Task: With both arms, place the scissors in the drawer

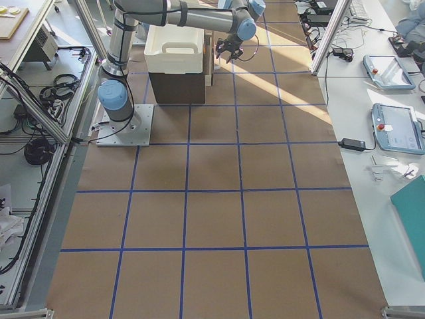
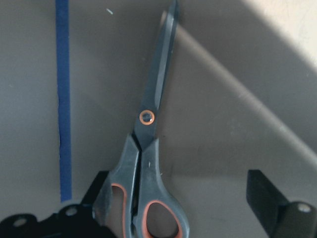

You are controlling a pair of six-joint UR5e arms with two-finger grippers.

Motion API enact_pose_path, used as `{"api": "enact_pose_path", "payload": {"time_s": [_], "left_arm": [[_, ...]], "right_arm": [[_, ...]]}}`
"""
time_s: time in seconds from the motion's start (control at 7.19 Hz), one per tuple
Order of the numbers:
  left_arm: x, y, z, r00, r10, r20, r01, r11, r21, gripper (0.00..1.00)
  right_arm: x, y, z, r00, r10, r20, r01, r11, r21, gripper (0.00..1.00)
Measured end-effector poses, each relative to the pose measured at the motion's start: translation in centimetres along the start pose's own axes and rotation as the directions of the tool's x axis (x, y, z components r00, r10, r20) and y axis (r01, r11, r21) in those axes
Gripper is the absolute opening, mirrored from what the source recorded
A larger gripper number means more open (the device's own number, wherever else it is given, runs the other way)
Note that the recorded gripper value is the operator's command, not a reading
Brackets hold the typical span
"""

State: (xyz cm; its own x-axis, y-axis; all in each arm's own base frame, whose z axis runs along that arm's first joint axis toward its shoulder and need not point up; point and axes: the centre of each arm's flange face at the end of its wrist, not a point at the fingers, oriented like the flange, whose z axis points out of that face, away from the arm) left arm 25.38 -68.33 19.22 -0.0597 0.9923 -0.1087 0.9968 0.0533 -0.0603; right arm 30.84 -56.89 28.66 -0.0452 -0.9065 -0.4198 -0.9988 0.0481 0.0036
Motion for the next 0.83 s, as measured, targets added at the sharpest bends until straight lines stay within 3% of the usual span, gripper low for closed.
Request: {"api": "enact_pose_path", "payload": {"time_s": [0.83], "left_arm": [[-0.3, -0.2, 2.2, 0.999, 0.046, -0.007, -0.046, 0.999, 0.008, 0.94]], "right_arm": [[5.7, -0.4, -1.5, 0.996, -0.026, -0.080, 0.027, 1.000, 0.012, 0.64]]}}
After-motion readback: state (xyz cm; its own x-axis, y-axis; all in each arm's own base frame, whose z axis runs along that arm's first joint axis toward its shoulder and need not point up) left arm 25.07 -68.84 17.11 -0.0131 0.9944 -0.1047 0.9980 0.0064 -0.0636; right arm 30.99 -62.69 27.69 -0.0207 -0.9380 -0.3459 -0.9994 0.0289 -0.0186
